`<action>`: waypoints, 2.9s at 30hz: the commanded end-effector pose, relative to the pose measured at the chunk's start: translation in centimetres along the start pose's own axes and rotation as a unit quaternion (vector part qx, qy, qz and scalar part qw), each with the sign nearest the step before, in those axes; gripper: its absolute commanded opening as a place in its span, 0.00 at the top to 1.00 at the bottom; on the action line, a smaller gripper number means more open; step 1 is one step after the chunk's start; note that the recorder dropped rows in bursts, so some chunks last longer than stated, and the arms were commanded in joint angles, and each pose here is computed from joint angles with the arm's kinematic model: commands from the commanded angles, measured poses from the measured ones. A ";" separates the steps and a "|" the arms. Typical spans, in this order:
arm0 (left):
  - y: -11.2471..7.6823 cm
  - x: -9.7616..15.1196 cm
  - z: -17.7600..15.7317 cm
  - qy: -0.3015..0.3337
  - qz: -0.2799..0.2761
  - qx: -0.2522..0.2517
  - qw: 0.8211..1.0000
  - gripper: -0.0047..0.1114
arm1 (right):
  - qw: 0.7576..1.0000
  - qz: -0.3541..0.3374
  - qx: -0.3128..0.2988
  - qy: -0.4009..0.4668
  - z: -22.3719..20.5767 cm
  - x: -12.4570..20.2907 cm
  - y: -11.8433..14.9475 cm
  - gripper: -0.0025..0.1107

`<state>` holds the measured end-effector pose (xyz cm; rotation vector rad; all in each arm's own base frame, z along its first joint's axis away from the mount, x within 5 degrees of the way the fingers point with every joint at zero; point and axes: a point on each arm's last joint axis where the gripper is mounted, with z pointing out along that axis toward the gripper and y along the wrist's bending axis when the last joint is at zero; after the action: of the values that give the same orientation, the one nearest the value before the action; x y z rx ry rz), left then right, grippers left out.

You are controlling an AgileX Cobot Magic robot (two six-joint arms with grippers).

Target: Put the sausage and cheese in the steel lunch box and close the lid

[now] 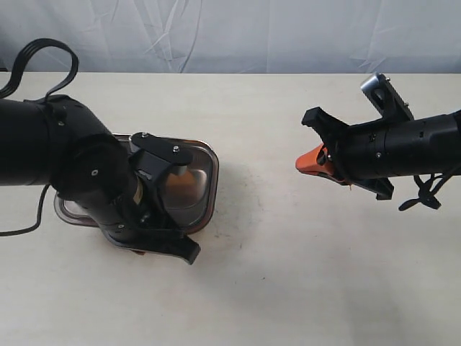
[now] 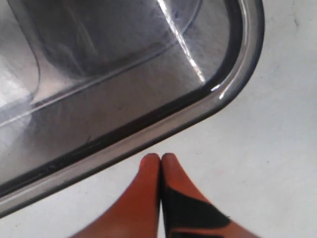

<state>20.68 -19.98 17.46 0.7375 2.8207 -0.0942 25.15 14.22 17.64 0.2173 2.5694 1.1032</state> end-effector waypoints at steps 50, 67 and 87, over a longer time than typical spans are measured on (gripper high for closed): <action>0.8 -1.3 0.0 -0.076 -0.002 -0.045 0.996 0.96 | 1.000 -0.021 -0.003 0.006 -0.1 0.1 0.0 0.98; 1.1 -1.4 -0.8 -0.091 -0.006 -0.057 0.994 0.96 | 1.000 -0.021 -0.006 0.009 -0.1 0.2 0.1 0.98; 2.3 -1.4 -1.7 -0.091 -0.036 -0.060 0.993 0.96 | 0.999 -0.010 -0.034 0.026 -0.1 0.5 0.5 0.98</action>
<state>22.78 -18.68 18.69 0.5984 2.6631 0.0210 24.69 14.71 17.95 0.1520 2.5736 1.1951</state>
